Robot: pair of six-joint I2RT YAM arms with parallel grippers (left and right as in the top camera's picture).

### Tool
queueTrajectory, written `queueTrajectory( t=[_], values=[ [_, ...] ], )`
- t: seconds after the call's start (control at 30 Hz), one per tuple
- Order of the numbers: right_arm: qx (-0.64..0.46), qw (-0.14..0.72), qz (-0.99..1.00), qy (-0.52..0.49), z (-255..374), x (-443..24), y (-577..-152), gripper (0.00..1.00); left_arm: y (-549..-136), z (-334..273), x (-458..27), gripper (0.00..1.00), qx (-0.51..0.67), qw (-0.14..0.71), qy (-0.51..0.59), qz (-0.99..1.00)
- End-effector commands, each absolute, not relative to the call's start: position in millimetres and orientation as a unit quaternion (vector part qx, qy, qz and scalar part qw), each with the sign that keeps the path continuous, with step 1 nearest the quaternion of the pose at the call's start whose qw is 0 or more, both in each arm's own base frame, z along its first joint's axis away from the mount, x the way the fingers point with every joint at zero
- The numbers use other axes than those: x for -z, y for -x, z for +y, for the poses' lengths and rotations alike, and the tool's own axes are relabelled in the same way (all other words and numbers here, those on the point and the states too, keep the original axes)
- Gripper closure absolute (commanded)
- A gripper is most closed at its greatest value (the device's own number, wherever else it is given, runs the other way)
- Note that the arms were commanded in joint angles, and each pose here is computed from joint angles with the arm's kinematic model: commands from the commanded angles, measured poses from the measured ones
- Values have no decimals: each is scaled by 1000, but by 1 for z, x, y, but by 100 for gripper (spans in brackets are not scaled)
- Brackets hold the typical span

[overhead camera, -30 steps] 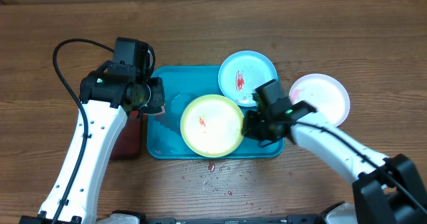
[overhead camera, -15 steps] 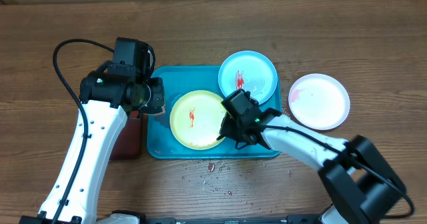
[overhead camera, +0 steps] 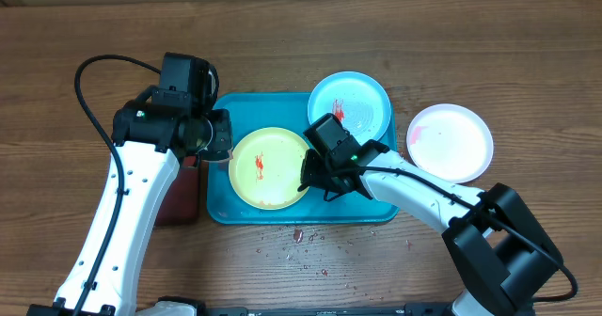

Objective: Clean dirty plates on tray and stack at the side
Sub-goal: 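Grasp the yellow-green plate rim with right gripper and pull it left, then scrub the yellow-green plate with the sponge in left gripper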

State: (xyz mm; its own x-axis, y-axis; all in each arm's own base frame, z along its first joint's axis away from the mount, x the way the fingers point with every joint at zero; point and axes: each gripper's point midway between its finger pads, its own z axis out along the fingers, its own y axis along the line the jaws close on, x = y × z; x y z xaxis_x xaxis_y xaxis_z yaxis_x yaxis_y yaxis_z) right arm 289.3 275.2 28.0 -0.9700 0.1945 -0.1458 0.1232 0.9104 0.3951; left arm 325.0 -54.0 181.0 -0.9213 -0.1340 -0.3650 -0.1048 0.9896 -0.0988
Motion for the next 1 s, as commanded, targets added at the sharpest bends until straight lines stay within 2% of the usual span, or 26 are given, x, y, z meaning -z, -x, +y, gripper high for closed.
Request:
queueTrajectory(
  t=[0.0,0.07,0.17,0.33,0.47,0.53,0.8,0.97],
  values=[
    [-191,128,973,-34,275,-37,-306,61,-327,-57,-186,96,47,197,60,977],
    [-191,144,971,-2,277,-37,-311,62,-328,-59,-184,96,53,195,58,978],
    [-192,153,969,13,281,-30,-317,70,-331,-67,-178,96,70,185,54,979],
    [-181,129,975,-11,279,-9,-313,85,-342,-74,-161,96,80,168,51,981],
    [-181,127,975,-16,279,-8,-313,90,-348,-82,-144,96,78,152,42,984],
    [-182,123,975,-34,278,-8,-312,96,-349,-89,-131,96,75,136,33,987],
    [-179,119,976,-41,277,-7,-311,96,-357,-117,-80,96,60,95,-41,993],
    [-176,117,977,-41,275,-6,-310,96,-352,-106,-39,96,11,44,-61,997]
  ],
)
